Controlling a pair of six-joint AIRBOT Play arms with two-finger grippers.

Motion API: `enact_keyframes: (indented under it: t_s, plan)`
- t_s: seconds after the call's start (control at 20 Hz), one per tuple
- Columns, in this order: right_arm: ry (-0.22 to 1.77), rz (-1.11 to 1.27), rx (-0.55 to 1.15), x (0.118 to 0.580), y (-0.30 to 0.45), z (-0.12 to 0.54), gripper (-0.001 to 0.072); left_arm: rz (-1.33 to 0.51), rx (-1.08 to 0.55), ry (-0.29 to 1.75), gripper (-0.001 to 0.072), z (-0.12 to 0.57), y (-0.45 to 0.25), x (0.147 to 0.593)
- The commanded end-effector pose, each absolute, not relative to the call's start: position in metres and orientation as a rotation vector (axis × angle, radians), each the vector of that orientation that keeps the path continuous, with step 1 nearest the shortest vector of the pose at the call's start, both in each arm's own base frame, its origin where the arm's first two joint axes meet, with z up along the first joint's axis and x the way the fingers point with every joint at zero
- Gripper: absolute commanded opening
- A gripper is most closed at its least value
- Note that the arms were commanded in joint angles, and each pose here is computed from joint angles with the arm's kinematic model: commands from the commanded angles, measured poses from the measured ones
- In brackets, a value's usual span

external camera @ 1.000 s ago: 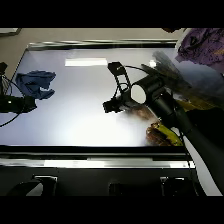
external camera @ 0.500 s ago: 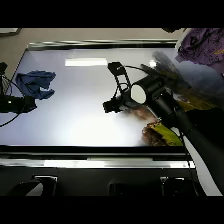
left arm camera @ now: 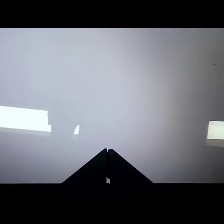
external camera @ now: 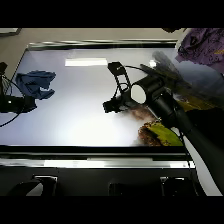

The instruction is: Fold the clothes and pants, and hang the long-sleeved shirts on hangers.

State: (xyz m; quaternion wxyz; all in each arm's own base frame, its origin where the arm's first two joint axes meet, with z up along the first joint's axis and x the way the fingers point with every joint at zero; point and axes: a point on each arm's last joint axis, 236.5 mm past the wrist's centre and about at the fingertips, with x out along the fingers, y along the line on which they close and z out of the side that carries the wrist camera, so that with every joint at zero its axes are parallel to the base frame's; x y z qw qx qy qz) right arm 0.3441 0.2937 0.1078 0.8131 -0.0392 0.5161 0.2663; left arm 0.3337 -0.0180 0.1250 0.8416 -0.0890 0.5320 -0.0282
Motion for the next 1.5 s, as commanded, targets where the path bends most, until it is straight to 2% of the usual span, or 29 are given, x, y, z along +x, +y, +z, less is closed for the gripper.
enact_keyframes:
  t_s: [0.0,0.05,0.15,0.25,0.45,0.75,1.0,1.05,1.1,1.15,1.35,1.45]
  plan:
    - [1.095,0.571,-0.08,0.345,0.295,0.109,0.0029,-0.013,-0.205,1.12,0.0516,0.123,-0.011,0.337]
    - [1.092,0.571,-0.079,0.346,0.295,0.109,0.0029,0.069,-0.261,1.125,0.072,0.12,-0.002,0.338]
    - [1.092,0.571,-0.079,0.346,0.296,0.109,0.0029,0.26,-0.275,0.985,0.072,0.132,0.042,0.368]
    - [1.092,0.571,-0.079,0.346,0.295,0.11,0.0029,0.339,-0.292,0.851,0.072,0.143,0.082,0.412]
    - [1.093,0.571,-0.079,0.345,0.295,0.109,0.0029,0.473,-0.358,0.997,0.072,0.052,0.155,0.462]
    - [1.117,0.568,-0.089,0.341,0.292,0.106,0.003,0.496,-0.373,0.993,0.072,-0.047,0.199,0.535]
    - [1.124,0.566,-0.091,0.34,0.292,0.105,0.003,0.496,-0.375,1.004,0.072,-0.089,0.209,0.565]
    - [1.122,0.566,-0.091,0.34,0.292,0.106,0.003,0.496,-0.378,1.015,0.0582,-0.092,0.209,0.566]
    - [1.117,0.567,-0.089,0.341,0.292,0.106,0.003,0.495,-0.387,1.024,0.025,-0.092,0.207,0.564]
    - [1.11,0.568,-0.086,0.342,0.293,0.107,0.003,0.489,-0.392,1.027,0.002,-0.087,0.205,0.564]
    - [1.112,0.534,-0.041,0.345,0.293,0.109,0.003,0.34,-0.341,1.092,0.001,-0.036,0.176,0.556]
    - [1.144,0.512,-0.041,0.34,0.288,0.105,0.003,0.267,-0.382,1.053,0.001,0.014,0.153,0.55]
